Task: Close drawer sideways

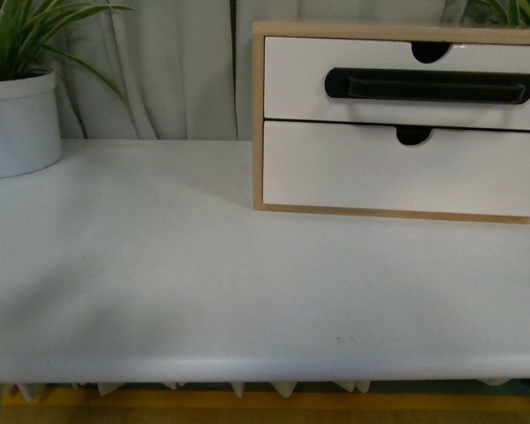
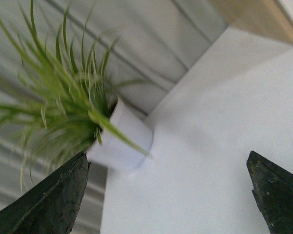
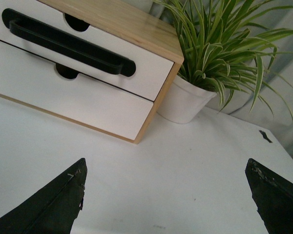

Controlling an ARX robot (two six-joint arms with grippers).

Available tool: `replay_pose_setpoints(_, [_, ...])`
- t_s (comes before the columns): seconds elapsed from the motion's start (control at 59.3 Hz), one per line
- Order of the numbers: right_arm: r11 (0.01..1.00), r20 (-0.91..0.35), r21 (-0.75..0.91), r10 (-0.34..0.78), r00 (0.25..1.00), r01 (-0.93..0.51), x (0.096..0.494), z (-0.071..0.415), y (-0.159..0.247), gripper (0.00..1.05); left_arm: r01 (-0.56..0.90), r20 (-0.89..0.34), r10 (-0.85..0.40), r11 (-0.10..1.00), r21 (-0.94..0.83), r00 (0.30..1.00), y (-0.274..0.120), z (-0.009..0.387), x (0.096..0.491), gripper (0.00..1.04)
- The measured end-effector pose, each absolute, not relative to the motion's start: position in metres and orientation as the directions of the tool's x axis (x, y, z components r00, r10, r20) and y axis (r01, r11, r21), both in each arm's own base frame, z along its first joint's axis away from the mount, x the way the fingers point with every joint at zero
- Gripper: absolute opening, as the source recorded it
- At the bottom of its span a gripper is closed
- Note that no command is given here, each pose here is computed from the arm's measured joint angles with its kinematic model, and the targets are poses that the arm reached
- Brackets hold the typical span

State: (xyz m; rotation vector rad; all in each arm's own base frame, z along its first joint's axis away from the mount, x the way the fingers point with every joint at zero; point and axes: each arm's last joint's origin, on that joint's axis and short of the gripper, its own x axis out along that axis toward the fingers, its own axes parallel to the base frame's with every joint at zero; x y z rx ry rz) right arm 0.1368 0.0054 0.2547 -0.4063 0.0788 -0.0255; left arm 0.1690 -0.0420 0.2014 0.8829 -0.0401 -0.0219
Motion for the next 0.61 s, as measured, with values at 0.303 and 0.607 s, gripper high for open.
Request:
replay_pose_setpoints(0.303, [0.955, -0.059, -0.290, -0.086, 0.995, 0.065, 0.117, 0.244, 0.005, 0.95, 0.005, -0.037, 0.022, 0.803, 0.596, 0.999, -0.030, 0.196, 0.142, 0.98])
replay_pose_setpoints(0.607, [0.999, -0.004, -0.035, 0.000, 1.000, 0.000, 0.112, 0.216, 0.000, 0.48, 0.007, -0.004, -0.006, 0.997, 0.072, 1.000, -0.017, 0.185, 0.131, 0.49])
